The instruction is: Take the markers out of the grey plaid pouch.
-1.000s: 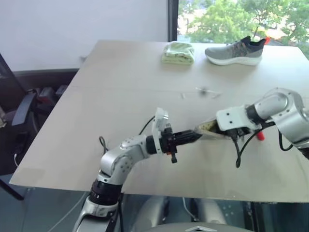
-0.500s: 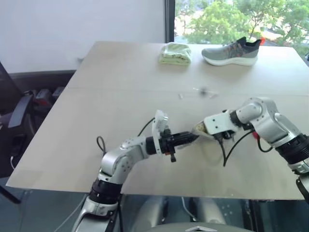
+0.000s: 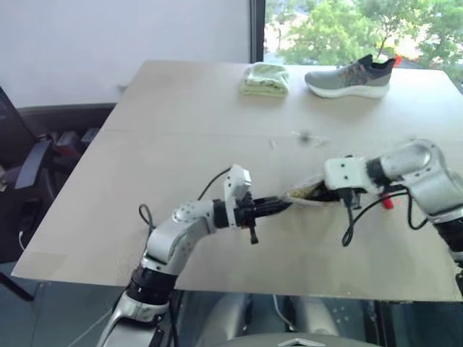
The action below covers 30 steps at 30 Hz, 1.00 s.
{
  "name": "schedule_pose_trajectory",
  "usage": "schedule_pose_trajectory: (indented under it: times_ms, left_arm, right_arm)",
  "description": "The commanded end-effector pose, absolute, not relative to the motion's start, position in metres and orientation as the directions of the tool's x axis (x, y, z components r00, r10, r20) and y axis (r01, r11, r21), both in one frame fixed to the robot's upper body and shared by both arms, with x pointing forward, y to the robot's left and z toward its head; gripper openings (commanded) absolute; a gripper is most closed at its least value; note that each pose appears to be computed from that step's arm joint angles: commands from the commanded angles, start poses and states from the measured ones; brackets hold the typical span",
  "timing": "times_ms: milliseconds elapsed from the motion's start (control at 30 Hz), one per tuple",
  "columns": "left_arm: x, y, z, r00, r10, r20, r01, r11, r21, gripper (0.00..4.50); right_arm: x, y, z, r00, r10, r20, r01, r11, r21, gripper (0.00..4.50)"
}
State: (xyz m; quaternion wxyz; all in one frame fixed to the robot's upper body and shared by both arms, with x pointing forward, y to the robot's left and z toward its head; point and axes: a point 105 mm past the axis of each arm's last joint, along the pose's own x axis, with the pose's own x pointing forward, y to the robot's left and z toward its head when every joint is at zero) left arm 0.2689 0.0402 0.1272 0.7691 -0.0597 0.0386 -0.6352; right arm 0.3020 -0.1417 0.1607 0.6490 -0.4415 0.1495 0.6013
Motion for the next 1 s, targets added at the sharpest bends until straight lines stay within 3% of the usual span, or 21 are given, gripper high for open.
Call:
schedule_pose_trajectory:
  times_ms: [33,400,1000]
  left_arm:
    - [0.264,0.04,0.136,0.151,-0.988,0.03,0.985,0.148,-0.089,0.0]
    - [0.265,0.039,0.129,0.136,-0.99,0.027,0.984,0.132,-0.118,0.0]
    - [0.291,0.05,0.128,0.277,-0.96,0.032,0.959,0.274,-0.077,0.0]
  right_arm:
    - [0.286,-0.129,0.189,0.189,0.765,-0.616,-0.906,-0.105,-0.409,0.71]
    - [0.29,-0.127,0.169,0.227,0.703,-0.675,-0.9,-0.114,-0.421,0.71]
    - [0.269,-0.149,0.211,0.182,0.732,-0.657,-0.892,-0.158,-0.423,0.71]
